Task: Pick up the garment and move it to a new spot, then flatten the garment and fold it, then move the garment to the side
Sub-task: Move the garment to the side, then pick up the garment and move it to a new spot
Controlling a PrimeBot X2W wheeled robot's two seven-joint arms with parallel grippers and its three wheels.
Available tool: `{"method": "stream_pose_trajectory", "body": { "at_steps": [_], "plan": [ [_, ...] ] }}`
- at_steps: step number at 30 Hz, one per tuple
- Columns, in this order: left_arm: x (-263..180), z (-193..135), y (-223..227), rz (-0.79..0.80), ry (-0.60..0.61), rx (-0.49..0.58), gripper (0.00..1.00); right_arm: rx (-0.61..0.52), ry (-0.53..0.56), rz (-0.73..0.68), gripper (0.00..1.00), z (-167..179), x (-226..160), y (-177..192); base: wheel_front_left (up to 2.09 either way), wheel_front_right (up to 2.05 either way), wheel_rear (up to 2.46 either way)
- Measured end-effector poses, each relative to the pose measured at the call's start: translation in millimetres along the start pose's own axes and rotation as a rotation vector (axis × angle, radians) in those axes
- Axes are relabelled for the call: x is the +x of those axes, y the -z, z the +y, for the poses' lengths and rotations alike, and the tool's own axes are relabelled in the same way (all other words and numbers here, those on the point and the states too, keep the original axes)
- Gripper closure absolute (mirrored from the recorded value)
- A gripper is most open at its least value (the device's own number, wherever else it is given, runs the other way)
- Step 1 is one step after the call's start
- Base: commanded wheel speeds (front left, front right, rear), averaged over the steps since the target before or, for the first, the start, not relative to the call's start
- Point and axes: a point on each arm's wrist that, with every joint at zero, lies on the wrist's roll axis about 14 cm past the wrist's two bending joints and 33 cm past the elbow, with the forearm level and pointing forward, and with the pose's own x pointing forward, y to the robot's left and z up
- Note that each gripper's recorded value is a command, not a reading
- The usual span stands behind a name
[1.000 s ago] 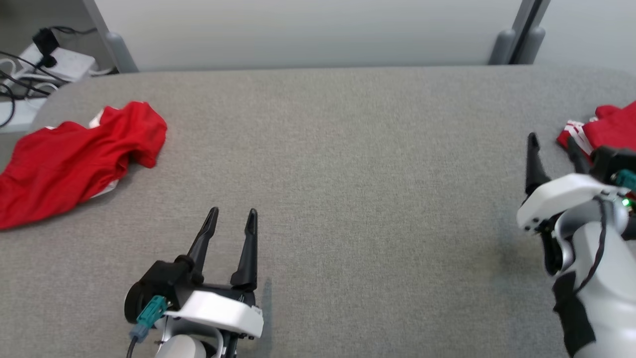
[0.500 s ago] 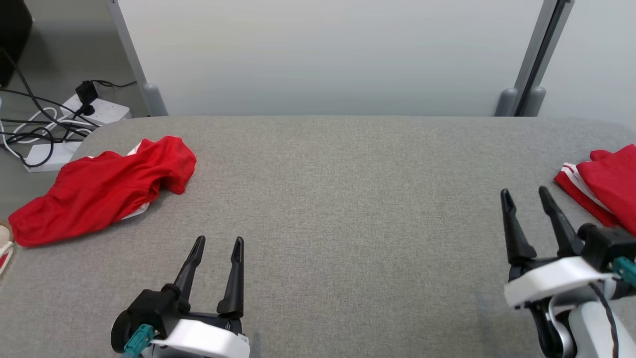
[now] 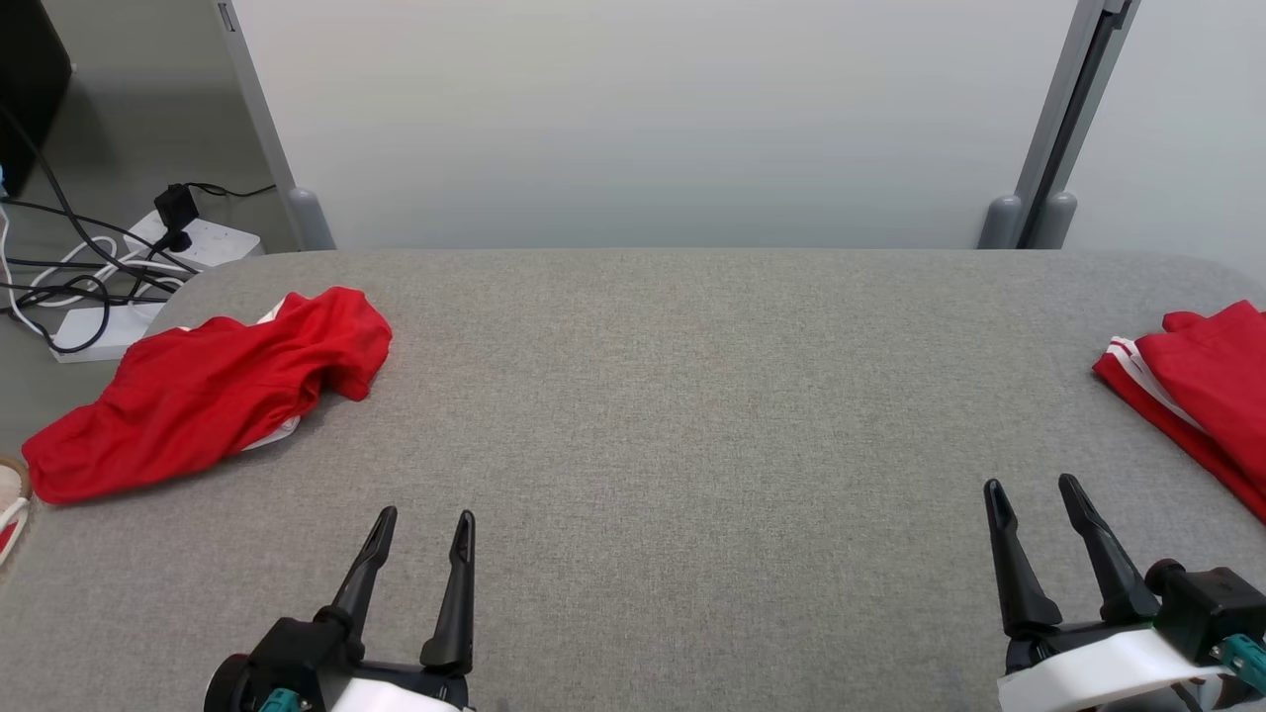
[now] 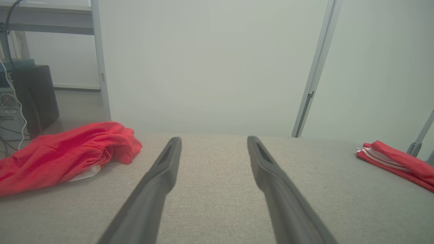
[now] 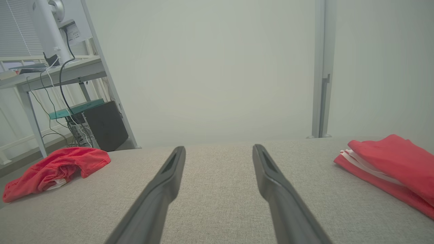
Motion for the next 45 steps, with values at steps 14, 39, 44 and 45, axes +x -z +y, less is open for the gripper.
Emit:
{"method": "stream_pose_trajectory", "body": {
  "at_steps": [14,39,44,45],
  "plan": [
    [-2,5,0,-0.001,-0.020,0.008,0.00,0.003,-0.012,0.010,0.00,4,2,4,0.00,0.00,0.00],
    [-56,81,-29,-0.076,-0.305,0.101,0.00,0.077,-0.280,0.070,0.00,101,38,28,0.00,0.00,0.00],
    [-74,100,-37,-0.095,-0.384,0.116,0.00,0.090,-0.359,0.094,0.00,129,42,35,0.00,0.00,0.00],
    [-78,104,-38,-0.098,-0.399,0.120,0.00,0.093,-0.372,0.098,0.00,134,43,37,0.00,0.00,0.00]
  ]
}}
